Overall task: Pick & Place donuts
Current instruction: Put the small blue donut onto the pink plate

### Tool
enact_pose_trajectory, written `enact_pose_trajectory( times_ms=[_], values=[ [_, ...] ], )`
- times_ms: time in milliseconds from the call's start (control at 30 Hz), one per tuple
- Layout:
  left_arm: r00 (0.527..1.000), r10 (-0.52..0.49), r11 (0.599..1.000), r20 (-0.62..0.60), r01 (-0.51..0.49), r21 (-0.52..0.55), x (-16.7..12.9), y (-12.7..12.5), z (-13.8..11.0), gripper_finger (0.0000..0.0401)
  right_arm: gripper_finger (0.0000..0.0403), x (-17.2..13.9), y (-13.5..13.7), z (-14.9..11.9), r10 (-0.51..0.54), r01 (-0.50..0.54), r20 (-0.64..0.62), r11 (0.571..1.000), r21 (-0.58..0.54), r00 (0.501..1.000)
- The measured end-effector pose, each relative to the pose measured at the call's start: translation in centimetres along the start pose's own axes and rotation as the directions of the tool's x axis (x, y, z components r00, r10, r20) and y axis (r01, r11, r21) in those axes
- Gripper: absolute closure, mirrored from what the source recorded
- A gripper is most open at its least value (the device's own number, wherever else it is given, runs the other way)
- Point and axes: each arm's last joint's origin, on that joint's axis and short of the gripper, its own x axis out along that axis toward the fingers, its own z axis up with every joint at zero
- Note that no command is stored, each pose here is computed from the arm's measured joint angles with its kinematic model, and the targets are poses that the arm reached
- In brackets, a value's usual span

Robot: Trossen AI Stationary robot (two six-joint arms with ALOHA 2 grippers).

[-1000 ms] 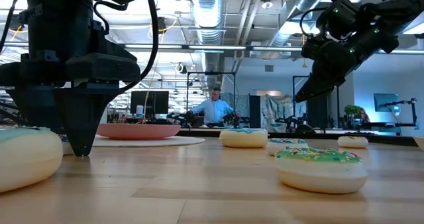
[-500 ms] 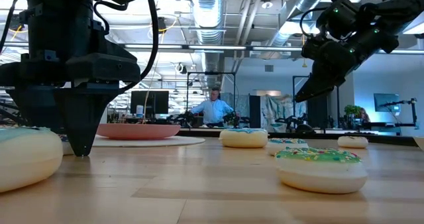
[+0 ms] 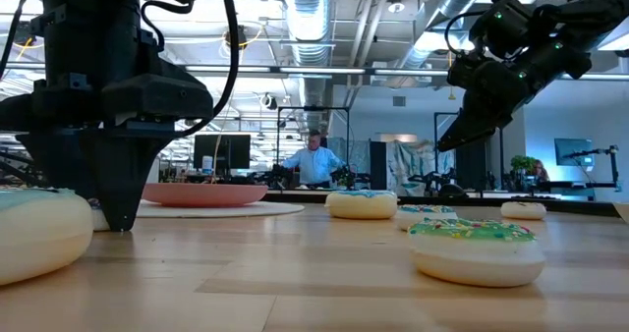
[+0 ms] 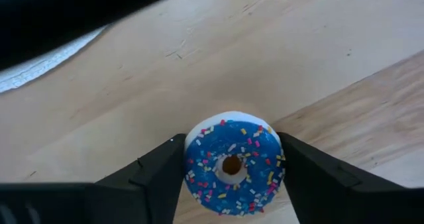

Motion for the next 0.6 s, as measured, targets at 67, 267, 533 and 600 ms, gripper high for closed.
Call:
enact_pose_trajectory(
  times_ms=[67, 267, 533, 600],
  values=[
    [1.0, -0.001, 1.0, 0.0, 0.001, 0.0, 0.0, -0.01, 0.0, 0.0186, 0.0305, 0.0, 0.0, 0.0, 0.0, 0.0, 0.0, 1.0, 0.001, 1.0],
    [1.0, -0.006, 1.0, 0.0, 0.006, -0.001, 0.0, -0.06, 0.0, 0.0193, 0.0305, 0.0, 0.0, 0.0, 0.0, 0.0, 0.0, 1.0, 0.0, 1.0],
    [1.0, -0.008, 1.0, 0.001, 0.008, -0.002, 0.0, -0.07, 0.0, 0.0193, 0.0305, 0.0, 0.0, 0.0, 0.0, 0.0, 0.0, 1.0, 0.0, 1.0],
    [1.0, -0.008, 1.0, 0.001, 0.008, -0.001, -0.03, -0.1, 0.02, 0.0193, 0.0305, 0.0, 0.0, 0.0, 0.0, 0.0, 0.0, 1.0, 0.0, 1.0]
  ],
)
